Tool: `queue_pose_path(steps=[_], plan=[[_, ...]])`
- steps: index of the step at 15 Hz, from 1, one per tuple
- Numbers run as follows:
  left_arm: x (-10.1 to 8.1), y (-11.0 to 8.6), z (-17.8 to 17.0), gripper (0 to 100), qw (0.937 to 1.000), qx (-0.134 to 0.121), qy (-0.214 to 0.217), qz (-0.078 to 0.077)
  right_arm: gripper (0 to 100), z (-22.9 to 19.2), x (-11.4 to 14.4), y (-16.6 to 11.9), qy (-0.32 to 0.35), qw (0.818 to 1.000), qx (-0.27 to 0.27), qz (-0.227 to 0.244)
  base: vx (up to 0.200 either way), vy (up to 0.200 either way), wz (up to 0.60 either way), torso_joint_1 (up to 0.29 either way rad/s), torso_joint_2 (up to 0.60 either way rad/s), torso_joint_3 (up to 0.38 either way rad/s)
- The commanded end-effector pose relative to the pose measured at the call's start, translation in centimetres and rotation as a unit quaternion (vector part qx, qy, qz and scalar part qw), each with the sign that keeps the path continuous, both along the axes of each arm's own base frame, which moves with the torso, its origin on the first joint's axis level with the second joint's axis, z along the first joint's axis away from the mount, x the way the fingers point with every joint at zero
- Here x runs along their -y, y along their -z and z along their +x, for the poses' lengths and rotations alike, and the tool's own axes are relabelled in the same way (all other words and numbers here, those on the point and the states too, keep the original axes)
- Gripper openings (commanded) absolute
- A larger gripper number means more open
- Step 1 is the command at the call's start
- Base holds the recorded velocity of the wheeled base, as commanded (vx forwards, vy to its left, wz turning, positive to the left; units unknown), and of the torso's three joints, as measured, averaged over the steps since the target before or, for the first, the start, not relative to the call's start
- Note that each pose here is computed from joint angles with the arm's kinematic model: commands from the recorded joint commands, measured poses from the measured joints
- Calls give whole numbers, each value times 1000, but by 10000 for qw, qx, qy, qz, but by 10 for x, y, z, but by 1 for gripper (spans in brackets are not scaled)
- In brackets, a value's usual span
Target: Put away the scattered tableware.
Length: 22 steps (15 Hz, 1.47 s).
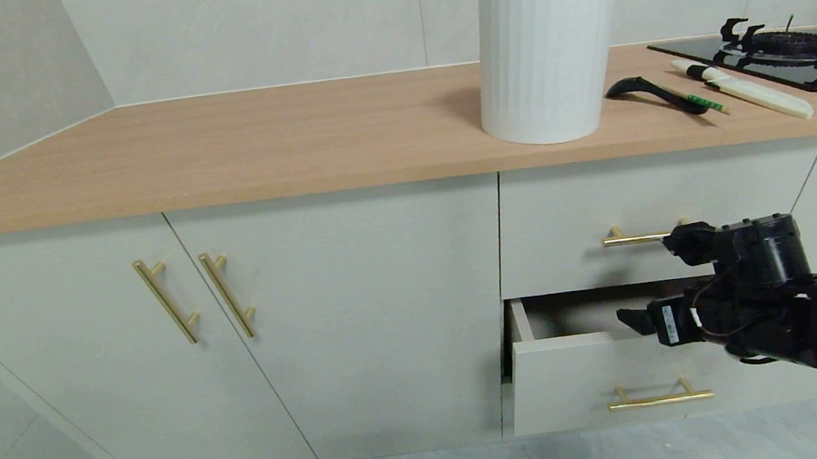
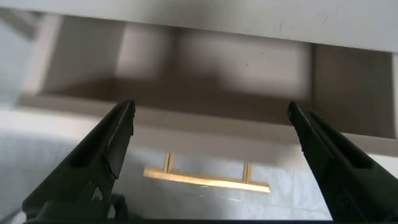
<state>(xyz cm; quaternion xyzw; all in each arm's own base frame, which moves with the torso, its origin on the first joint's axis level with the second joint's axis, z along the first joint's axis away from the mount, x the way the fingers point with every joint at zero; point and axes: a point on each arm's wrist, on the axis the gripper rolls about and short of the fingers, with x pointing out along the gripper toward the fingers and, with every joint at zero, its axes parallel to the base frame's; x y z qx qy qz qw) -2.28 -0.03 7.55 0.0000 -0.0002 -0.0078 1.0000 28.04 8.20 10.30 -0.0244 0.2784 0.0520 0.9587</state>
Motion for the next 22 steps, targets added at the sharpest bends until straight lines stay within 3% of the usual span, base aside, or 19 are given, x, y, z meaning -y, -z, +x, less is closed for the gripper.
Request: queue_pose_path(steps=[1, 6, 14, 22], plan=[[0, 0, 0, 100, 10000, 6, -1, 0, 100, 11, -3, 27, 127, 9994, -303, -53, 0, 0, 0, 0, 0, 0], [0, 0, 0, 100, 10000, 6, -1, 0, 100, 14, -2, 33, 160, 9992, -367, -83, 0, 0, 0, 0, 0, 0], [0, 0, 0, 100, 10000, 6, -1, 0, 100, 7, 0, 21, 145, 9993, -346, -84, 0, 0, 0, 0, 0, 0], [0, 0, 0, 100, 10000, -2, -1, 0, 100, -9, 5, 13, 68, 9924, -1182, -321, 0, 0, 0, 0, 0, 0]])
